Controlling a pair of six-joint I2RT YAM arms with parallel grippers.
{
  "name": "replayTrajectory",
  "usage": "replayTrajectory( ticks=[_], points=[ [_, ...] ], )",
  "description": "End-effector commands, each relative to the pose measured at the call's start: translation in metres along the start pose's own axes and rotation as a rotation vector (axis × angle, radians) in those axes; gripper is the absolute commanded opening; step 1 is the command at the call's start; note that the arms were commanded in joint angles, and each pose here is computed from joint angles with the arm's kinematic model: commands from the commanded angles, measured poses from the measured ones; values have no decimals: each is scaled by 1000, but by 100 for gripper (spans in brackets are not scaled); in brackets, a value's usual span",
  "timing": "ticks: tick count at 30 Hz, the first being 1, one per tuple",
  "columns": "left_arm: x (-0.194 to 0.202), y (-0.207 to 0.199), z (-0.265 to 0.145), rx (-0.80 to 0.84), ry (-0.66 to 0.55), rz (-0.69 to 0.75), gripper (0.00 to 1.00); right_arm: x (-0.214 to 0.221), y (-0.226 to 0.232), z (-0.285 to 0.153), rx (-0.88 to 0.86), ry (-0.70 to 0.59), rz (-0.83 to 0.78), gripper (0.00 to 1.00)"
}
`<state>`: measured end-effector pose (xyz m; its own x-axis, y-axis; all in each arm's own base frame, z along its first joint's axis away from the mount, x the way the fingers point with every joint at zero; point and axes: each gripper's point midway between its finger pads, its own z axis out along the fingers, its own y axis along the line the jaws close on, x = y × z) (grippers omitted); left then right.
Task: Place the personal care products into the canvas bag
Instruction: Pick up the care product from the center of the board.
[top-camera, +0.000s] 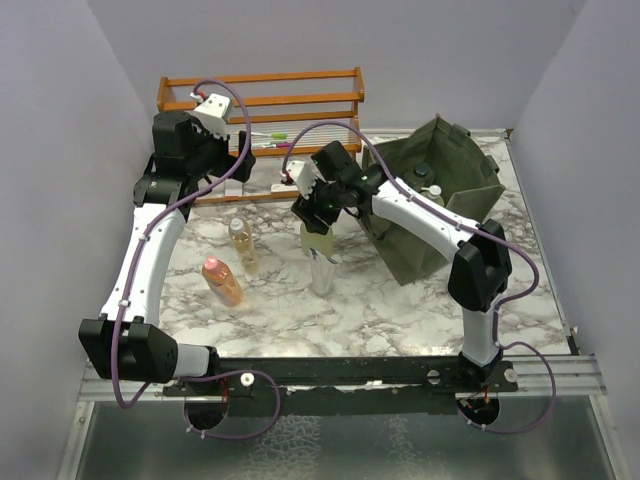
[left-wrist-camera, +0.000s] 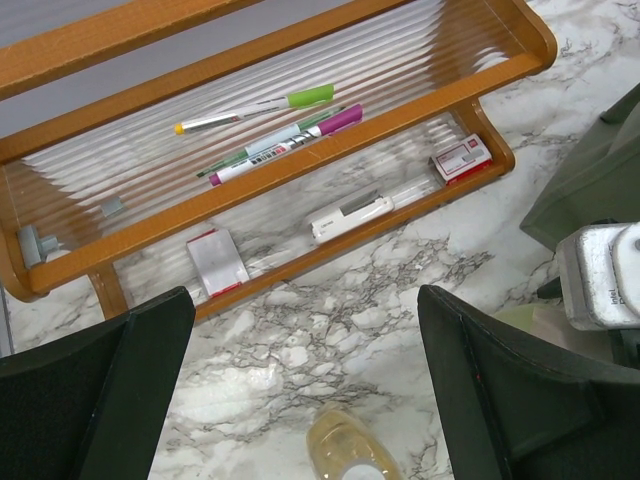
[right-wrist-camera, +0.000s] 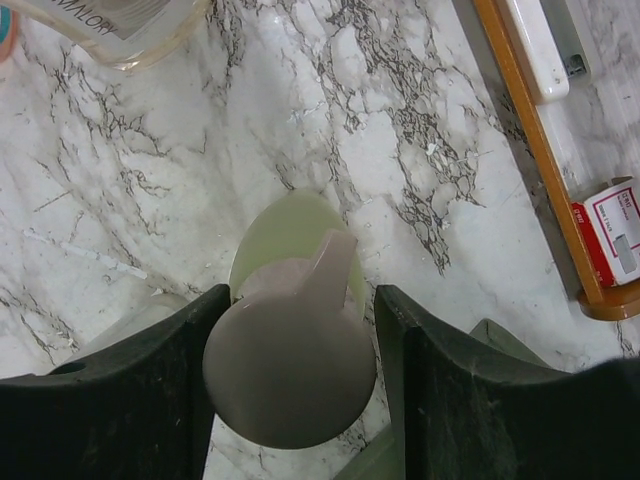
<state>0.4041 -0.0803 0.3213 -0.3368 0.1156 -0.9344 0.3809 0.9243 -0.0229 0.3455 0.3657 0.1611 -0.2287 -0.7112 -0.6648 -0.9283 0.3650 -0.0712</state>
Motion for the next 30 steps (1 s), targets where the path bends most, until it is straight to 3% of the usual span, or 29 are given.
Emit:
replayTrajectory(
  ticks=[1, 9, 19, 23, 30],
  points=[
    [-12, -3, -8, 12, -53, 11, 97, -7, 1, 4, -11, -12, 2, 57],
    [-13, -1, -9, 5, -55, 17, 97, -21, -4, -6, 10, -40, -23, 41],
    [-13, 0, -9, -1, -56, 22, 97, -55, -15, -38, 66, -117, -75, 7],
    [-13, 1, -9, -4, -56, 21, 97, -75, -20, -59, 101, -171, -106, 1],
    [-11, 1, -6, -1, -54, 18, 97, -107, -29, -102, 176, -258, -162, 1]
  ],
)
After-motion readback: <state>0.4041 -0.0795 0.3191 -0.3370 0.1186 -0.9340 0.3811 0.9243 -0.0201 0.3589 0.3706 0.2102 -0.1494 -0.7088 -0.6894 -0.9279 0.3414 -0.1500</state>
